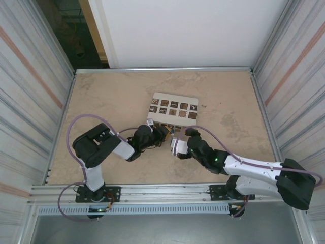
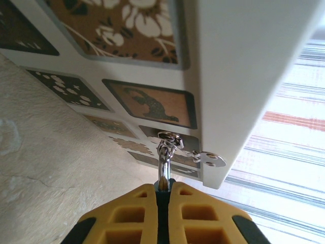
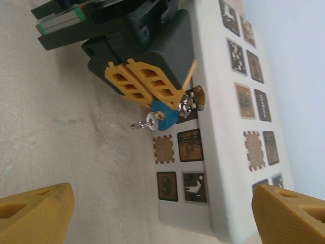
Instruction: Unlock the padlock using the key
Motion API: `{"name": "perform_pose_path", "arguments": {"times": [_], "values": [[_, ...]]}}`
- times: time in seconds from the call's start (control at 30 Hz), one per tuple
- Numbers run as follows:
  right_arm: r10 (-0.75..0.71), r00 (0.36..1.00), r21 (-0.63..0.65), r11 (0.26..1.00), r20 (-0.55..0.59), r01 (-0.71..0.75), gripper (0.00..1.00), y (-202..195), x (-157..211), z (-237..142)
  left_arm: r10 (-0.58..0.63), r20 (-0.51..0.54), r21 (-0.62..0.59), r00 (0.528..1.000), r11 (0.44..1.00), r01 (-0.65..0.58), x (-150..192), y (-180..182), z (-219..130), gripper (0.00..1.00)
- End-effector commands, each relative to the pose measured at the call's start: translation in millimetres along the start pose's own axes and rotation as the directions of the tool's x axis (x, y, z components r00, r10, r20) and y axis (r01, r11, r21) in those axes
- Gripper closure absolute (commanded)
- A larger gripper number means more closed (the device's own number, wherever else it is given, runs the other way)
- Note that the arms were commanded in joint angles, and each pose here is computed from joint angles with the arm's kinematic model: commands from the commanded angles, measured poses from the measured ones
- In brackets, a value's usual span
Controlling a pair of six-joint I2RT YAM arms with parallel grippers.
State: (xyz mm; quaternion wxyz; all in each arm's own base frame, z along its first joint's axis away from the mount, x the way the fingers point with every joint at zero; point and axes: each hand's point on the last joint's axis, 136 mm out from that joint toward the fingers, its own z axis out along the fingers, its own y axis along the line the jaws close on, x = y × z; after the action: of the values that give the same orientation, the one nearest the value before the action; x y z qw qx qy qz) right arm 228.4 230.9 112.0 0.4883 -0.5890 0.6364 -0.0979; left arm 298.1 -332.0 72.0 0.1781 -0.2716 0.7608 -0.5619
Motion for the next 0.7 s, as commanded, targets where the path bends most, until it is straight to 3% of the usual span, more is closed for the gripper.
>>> {"name": "perform_pose_path", "arguments": {"times": [0.0, 0.4, 0.67], "values": [[0.049, 0.995, -0.030, 0.998, 0.086, -0.047, 0.16, -1.8, -14.7, 6.1, 0.011, -0.007, 0.034, 1.000, 0.999, -0.010, -0.1, -16.5, -0.2, 0.99], [0.109, 0.988, -0.048, 0.993, 0.110, -0.104, 0.46, 1.5, -18.3, 38.4, 0.006, -0.010, 0.034, 1.000, 0.999, -0.006, 0.3, -16.4, 0.7, 1.00], [0.153, 0.982, -0.049, 0.988, 0.114, -0.148, 0.54, 0.3, -19.4, 50.1, 0.007, -0.012, 0.036, 1.000, 0.999, -0.006, 0.5, -17.0, 1.3, 1.00]]}}
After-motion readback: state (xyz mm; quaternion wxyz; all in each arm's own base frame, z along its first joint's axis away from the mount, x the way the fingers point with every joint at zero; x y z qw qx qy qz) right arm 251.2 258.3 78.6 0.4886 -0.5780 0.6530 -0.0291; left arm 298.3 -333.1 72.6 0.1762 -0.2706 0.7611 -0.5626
